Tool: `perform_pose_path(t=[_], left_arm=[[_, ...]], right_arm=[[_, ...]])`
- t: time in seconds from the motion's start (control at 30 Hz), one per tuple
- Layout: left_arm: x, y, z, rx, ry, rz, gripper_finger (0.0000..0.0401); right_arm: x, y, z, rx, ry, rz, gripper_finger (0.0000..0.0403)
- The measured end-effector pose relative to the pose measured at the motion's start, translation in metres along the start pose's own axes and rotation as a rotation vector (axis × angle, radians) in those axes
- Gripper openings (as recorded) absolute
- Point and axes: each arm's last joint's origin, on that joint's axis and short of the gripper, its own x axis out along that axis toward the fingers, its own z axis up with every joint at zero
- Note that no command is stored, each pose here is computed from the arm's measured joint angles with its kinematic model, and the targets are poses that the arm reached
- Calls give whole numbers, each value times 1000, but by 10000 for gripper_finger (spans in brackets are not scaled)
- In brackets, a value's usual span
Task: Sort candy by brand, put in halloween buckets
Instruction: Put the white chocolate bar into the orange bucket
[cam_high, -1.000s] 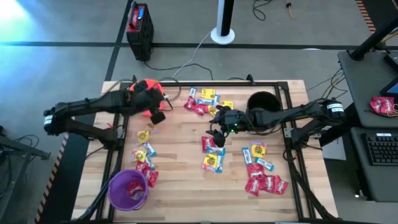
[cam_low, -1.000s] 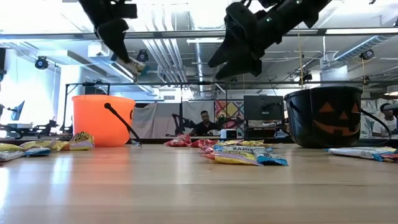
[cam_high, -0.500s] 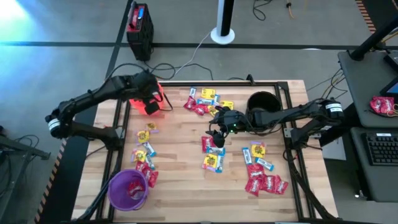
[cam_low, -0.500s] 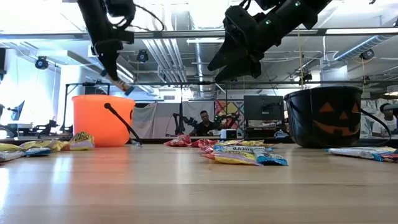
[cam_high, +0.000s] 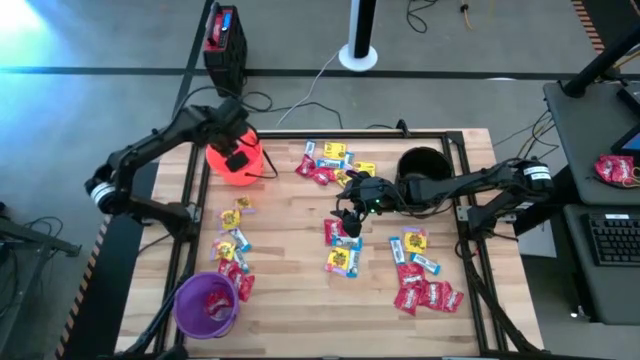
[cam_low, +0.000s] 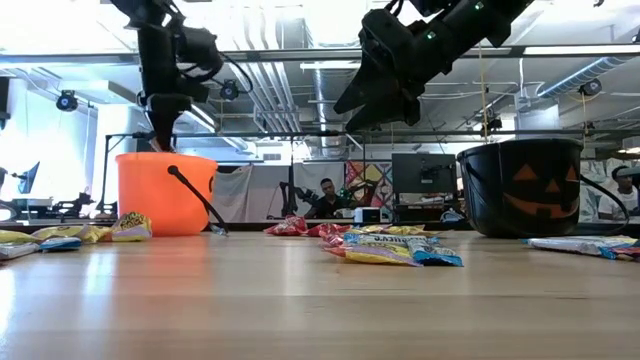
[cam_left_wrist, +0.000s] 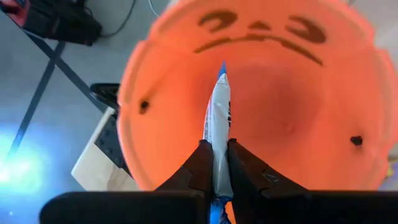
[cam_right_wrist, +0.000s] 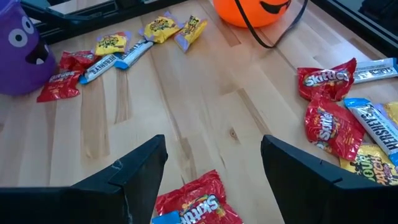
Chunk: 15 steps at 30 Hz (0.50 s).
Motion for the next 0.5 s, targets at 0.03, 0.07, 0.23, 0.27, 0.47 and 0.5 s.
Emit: perform_pose_path(t=[0.03, 0.07, 0.23, 0.27, 0.47, 0.5], left_arm=[[4, -1, 1, 4, 13, -3, 17], [7, -2, 2, 8, 25, -5, 18], [18, -4, 6, -6, 64, -7, 35], [20, -5, 7, -6, 67, -7, 42], [19, -4, 7, -16, 59, -2, 103], [18, -4, 7, -18, 53, 0, 114]], right_arm=[[0, 0, 0, 0, 0, 0, 254], [0, 0, 0, -1, 0, 0, 254], [0, 0, 0, 1, 0, 0, 257], [0, 0, 0, 1, 0, 0, 258], [0, 0, 0, 1, 0, 0, 259], [0, 0, 0, 1, 1, 0, 258]])
